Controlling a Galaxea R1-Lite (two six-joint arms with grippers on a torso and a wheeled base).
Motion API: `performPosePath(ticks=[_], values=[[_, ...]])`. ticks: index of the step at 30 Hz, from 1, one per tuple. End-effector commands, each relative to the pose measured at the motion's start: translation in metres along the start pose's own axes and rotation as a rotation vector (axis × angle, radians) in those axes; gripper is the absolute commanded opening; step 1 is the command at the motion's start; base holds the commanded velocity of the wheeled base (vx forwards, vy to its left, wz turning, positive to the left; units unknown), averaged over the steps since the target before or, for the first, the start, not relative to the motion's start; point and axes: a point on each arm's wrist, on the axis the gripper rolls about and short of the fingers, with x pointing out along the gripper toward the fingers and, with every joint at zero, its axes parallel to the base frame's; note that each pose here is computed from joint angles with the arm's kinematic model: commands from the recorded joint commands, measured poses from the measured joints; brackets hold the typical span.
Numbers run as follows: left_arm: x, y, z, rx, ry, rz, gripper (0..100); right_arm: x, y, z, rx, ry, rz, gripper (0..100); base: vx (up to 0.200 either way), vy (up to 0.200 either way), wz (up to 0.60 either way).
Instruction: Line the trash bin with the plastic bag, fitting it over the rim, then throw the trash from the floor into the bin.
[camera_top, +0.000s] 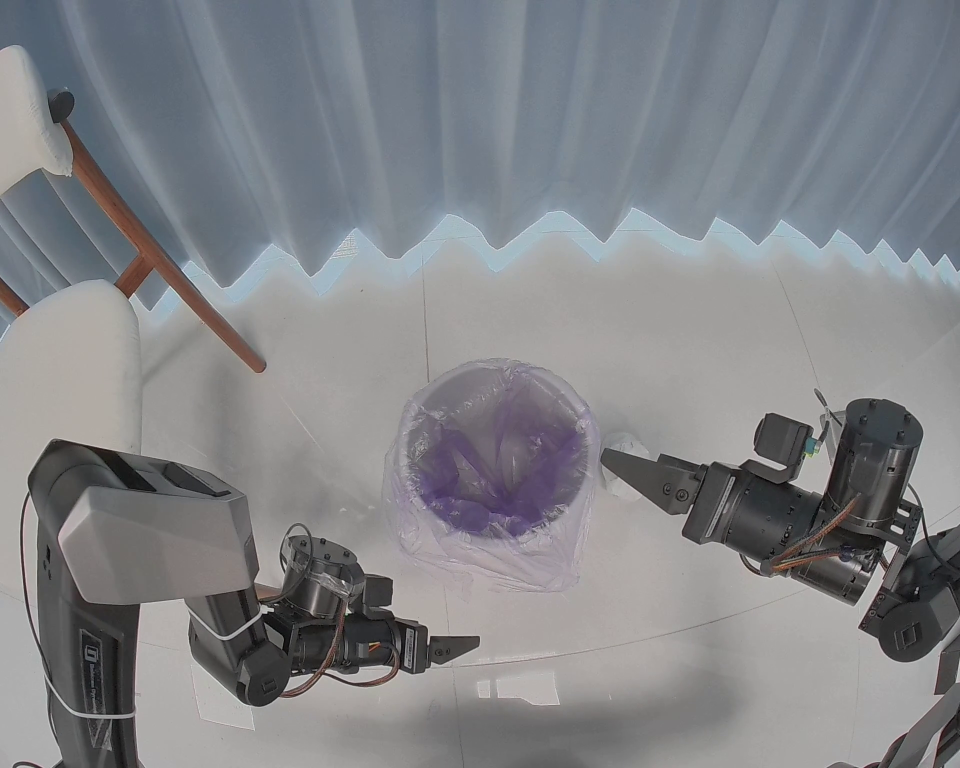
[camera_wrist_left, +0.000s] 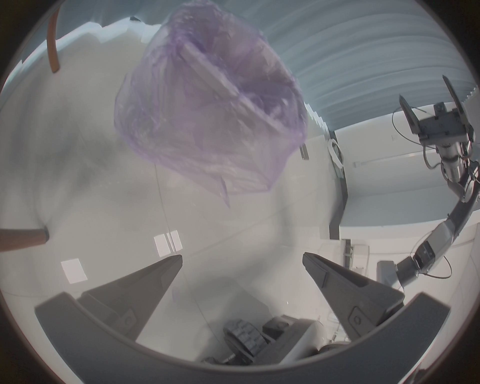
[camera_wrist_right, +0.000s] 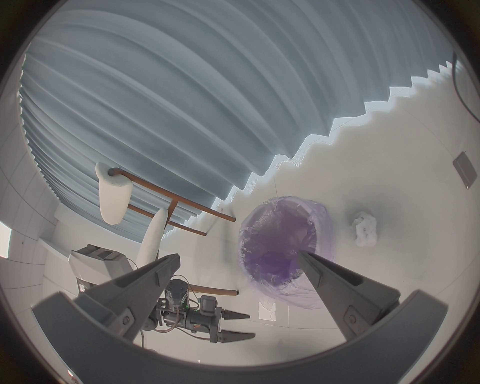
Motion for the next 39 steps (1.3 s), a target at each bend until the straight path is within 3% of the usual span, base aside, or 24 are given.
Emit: performPosePath(ticks=[1,6,13,20,31,32,39], values=[[0.012,0.014,-0.001,-0.017,-0.022,0.022,100,0.000,0.000,-0.001,0.000,0.002,0.001,100,0.000,0.000,0.00],[0.024,0.028,0.002,-0.035,-0.070,0.028,100,0.000,0.000,0.000,0.000,0.000,0.002,100,0.000,0.000,0.00],[0.033,0.029,0.015,-0.122,-0.141,-0.002,100,-0.001,0.001,0.000,-0.001,-0.003,0.004,100,0.000,0.000,0.00],[0.043,0.043,0.020,-0.115,-0.212,-0.004,100,-0.001,0.002,0.002,-0.001,-0.008,0.007,100,0.000,0.000,0.00],[0.050,0.053,0.026,-0.120,-0.251,0.026,100,-0.002,0.002,0.003,-0.002,-0.013,0.010,100,0.000,0.000,0.00],[0.049,0.054,0.026,-0.120,-0.253,0.026,0,-0.002,0.002,0.003,-0.002,-0.013,0.010,100,0.000,0.000,0.00],[0.057,0.060,0.020,-0.130,-0.244,0.049,0,-0.001,0.002,0.002,-0.002,-0.010,0.010,100,0.000,0.000,0.00]])
